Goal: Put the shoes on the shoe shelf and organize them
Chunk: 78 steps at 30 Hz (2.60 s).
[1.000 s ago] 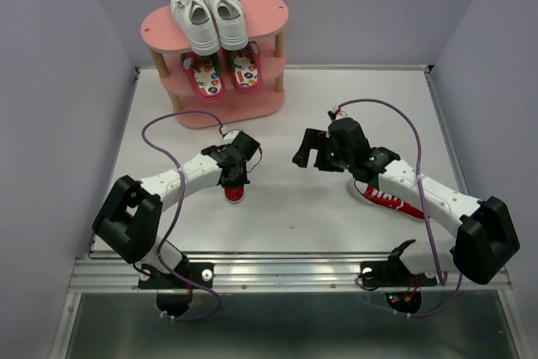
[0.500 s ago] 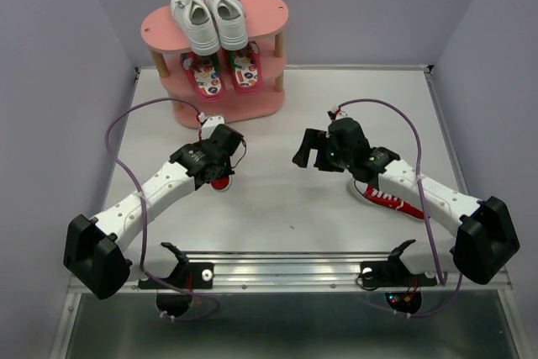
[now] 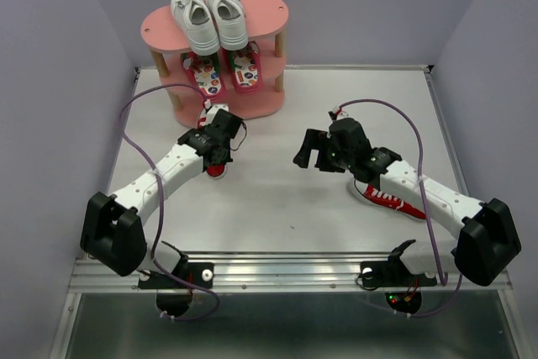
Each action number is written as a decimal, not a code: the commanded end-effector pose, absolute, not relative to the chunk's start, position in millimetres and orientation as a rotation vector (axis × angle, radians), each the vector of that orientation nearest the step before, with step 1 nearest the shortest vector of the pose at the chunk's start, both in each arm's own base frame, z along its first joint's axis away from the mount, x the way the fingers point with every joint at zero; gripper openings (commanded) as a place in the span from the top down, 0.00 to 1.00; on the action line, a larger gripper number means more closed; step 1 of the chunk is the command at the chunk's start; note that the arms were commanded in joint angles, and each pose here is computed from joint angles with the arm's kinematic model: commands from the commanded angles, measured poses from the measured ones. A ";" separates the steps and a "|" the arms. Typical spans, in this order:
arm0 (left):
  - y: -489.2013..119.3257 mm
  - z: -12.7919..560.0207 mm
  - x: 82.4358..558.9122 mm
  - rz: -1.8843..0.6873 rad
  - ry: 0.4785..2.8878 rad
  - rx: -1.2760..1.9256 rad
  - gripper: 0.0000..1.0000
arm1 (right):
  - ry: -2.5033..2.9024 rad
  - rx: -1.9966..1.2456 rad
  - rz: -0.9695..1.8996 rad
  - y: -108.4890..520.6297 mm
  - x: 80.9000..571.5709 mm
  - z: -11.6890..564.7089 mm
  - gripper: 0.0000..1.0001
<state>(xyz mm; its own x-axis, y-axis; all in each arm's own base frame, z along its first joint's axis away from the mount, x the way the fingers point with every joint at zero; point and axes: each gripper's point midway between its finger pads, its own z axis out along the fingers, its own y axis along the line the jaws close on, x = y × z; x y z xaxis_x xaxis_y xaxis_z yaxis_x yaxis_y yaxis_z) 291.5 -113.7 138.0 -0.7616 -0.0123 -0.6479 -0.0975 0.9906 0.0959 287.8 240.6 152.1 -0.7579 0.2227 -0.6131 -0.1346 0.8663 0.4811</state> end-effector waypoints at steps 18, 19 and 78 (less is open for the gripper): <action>-121.9 181.8 406.7 0.143 2.208 -0.043 1.00 | 2.274 0.077 0.670 237.3 293.1 180.7 0.00; -122.0 182.5 408.6 0.149 2.202 -0.043 1.00 | 2.275 0.076 0.671 237.5 292.9 181.1 0.00; -110.2 122.4 477.0 0.237 2.198 -0.173 1.00 | 2.299 0.101 0.687 240.8 292.3 184.7 0.00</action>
